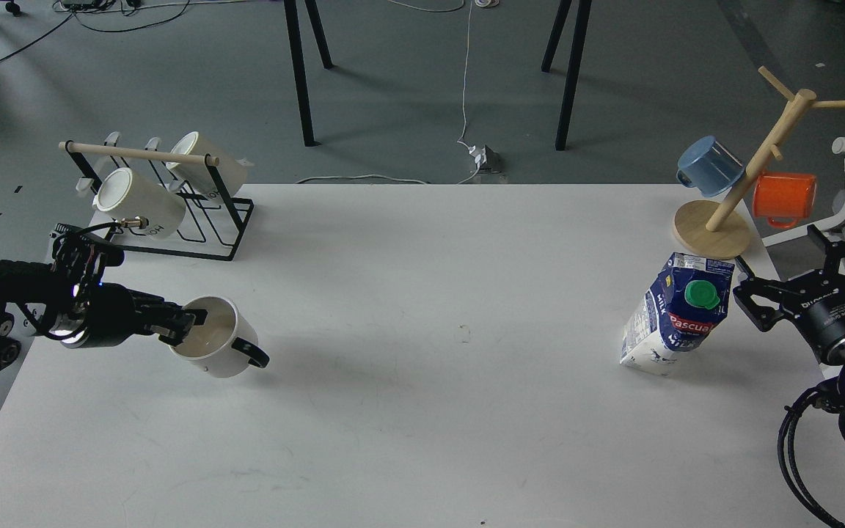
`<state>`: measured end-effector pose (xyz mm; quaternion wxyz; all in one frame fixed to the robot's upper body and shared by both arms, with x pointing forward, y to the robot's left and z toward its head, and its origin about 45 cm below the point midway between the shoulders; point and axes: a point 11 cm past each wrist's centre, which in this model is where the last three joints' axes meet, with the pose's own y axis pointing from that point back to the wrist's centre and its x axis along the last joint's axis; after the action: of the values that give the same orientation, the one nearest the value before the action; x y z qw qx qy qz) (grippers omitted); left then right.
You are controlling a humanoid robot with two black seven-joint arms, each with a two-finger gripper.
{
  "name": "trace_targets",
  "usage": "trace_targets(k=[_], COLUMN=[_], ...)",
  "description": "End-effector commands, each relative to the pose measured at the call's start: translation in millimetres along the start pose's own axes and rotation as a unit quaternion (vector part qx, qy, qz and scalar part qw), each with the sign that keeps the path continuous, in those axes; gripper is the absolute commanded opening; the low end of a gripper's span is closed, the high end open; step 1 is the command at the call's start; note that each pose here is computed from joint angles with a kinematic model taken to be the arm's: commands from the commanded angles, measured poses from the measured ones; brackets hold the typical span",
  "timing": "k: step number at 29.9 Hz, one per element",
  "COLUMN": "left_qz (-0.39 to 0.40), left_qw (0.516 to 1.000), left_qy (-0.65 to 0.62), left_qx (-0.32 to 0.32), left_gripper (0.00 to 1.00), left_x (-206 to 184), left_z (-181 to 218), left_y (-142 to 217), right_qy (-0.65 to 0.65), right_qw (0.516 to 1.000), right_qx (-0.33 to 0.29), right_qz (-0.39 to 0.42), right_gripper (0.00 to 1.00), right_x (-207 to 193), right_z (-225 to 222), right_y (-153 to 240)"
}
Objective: Place cup and milk with both arms
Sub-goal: 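Carry the mug toward the table center and lower it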
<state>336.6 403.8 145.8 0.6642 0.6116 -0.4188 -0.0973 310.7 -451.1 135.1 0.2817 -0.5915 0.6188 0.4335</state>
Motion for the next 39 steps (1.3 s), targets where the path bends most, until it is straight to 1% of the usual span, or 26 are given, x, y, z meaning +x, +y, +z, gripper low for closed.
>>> trace_targets(k=[1, 3, 6, 7, 9, 14, 17, 21, 23, 28, 31, 34, 36, 38, 39], left_qz=[0.041, 0.054, 0.055, 0.057, 0.057, 0.049, 0.042, 0.033, 0.033, 0.033, 0.028, 0.029, 0.032, 0.038, 0.044], left_qw=[0.998, 0.996, 0.993, 0.991, 0.990, 0.987, 0.986, 0.984, 0.984, 0.985, 0.984, 0.984, 0.985, 0.985, 0.984], left_qy=[-0.037, -0.058, -0.076, -0.082, -0.083, -0.079, -0.070, -0.061, -0.060, -0.055, -0.050, -0.046, -0.042, -0.037, -0.027], left_qx=[-0.017, -0.033, -0.071, -0.087, -0.102, -0.132, -0.148, -0.163, -0.164, -0.163, -0.169, -0.170, -0.167, -0.164, -0.168], left_gripper=[0.00, 0.00, 0.00, 0.00, 0.00, 0.01, 0.03, 0.05, 0.07, 0.16, 0.18, 0.24, 0.32, 0.52, 0.58], left_x=[46, 78, 117, 127, 136, 144, 138, 128, 127, 124, 117, 116, 116, 119, 121], left_z=[13, 26, 61, 75, 91, 125, 142, 156, 156, 154, 159, 159, 156, 152, 152], left_y=[12, 11, -10, -19, -34, -71, -87, -97, -97, -97, -101, -101, -100, -98, -97], right_qy=[0.003, 0.004, 0.005, 0.005, 0.006, 0.010, 0.010, 0.010, 0.010, 0.011, 0.011, 0.011, 0.011, 0.011, 0.011], right_qw=[1.000, 1.000, 1.000, 1.000, 1.000, 0.999, 0.999, 0.999, 0.999, 0.999, 0.999, 0.999, 0.999, 0.999, 0.999], right_qx=[0.004, 0.006, 0.009, 0.009, 0.012, 0.018, 0.017, 0.016, 0.016, 0.014, 0.012, 0.012, 0.013, 0.013, 0.013], right_qz=[0.009, 0.017, 0.021, 0.021, 0.026, 0.035, 0.036, 0.036, 0.036, 0.037, 0.037, 0.037, 0.036, 0.036, 0.036], right_gripper=[0.96, 0.96, 0.96, 0.96, 0.96, 0.96, 0.96, 0.96, 0.96, 0.96, 0.96, 0.96, 0.96, 0.96, 0.96], right_x=[6, 12, 14, 14, 17, 23, 24, 23, 24, 24, 24, 24, 24, 24, 24], right_z=[-4, -4, -5, -6, -8, -12, -12, -12, -12, -10, -9, -9, -10, -10, -10], right_y=[2, 5, 6, 6, 7, 9, 10, 10, 10, 10, 10, 10, 10, 10, 10])
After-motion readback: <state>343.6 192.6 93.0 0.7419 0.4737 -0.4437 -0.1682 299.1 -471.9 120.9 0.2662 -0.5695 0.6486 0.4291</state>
